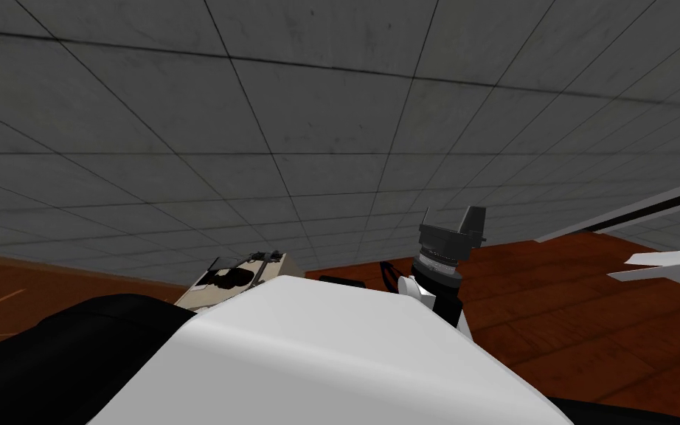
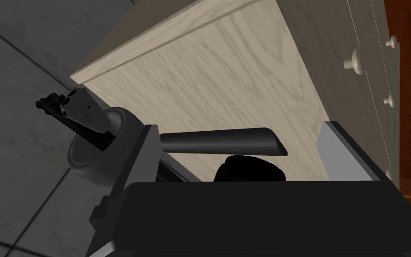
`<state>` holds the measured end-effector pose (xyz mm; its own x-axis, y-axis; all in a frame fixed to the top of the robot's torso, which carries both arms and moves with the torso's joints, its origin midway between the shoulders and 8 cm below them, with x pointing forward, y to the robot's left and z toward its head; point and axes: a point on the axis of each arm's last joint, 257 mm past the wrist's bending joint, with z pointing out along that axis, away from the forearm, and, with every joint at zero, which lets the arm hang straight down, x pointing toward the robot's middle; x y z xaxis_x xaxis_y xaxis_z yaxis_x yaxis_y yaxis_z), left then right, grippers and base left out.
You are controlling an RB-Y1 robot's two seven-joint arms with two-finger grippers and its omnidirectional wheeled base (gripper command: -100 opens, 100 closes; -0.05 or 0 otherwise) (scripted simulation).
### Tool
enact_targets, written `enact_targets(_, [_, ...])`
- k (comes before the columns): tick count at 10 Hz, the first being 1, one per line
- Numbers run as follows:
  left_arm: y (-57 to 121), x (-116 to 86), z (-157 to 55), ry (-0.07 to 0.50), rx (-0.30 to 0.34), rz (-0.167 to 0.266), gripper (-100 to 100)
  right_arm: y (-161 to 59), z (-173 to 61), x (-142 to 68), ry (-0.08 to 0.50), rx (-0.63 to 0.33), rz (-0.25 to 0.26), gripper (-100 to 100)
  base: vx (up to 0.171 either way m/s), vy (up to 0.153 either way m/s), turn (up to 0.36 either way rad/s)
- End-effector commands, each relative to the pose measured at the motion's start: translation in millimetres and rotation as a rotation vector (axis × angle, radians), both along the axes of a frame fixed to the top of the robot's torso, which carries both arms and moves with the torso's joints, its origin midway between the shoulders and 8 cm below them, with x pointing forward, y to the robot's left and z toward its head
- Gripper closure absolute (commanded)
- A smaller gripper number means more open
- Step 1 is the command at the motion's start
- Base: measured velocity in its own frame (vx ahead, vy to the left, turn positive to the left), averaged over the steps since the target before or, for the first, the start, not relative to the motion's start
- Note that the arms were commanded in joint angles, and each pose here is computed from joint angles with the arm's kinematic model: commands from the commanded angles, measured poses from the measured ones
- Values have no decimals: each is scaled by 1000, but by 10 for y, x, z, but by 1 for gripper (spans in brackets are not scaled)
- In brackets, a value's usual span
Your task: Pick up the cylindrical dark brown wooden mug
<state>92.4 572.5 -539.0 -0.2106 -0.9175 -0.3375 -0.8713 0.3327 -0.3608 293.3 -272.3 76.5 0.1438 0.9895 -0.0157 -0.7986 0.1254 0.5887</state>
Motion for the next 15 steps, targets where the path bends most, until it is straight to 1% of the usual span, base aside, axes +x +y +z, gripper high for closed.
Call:
enact_targets(1, [216, -205, 18, 46, 45, 5, -100, 0, 0, 0, 0, 0, 0, 0, 88, 5, -48])
enact_targets(2, [216, -205, 18, 46, 45, 5, -100, 0, 0, 0, 0, 0, 0, 0, 65, 1, -19])
enact_targets(4, [538, -446, 76, 106, 108, 12, -100, 0, 0, 0, 0, 0, 0, 0, 78, -5, -63])
enact_targets(5, [807, -637, 157, 155, 160, 19, -100, 0, 0, 0, 0, 0, 0, 0, 114, -15, -110])
enact_targets(7, [812, -642, 158, 156, 161, 19, -100, 0, 0, 0, 0, 0, 0, 0, 67, 2, -17])
enact_targets(8, [1019, -785, 238, 192, 202, 25, -100, 0, 0, 0, 0, 0, 0, 0, 42, -9, -72])
enact_targets(9, [934, -725, 179, 176, 184, 22, -100, 0, 0, 0, 0, 0, 0, 0, 24, -2, -19])
enact_targets(10, [952, -737, 185, 179, 187, 22, 0, 0, 0, 0, 0, 0, 0, 0, 0, 0, 0])
enact_targets(11, [912, -707, 97, 181, 185, 50, -100, 0, 0, 0, 0, 0, 0, 0, -53, 26, -230])
enact_targets(13, [865, -679, 8, 184, 181, 78, -100, 0, 1, 1, 0, 0, 0, 0, -116, 68, -173])
enact_targets(14, [873, -677, 29, 182, 183, 68, -100, 0, 0, 1, 0, 0, 0, 0, -53, 31, -22])
enact_targets(15, [873, -680, 24, 183, 183, 70, 100, 0, 0, 1, 0, 0, 0, 0, -9, 6, 4])
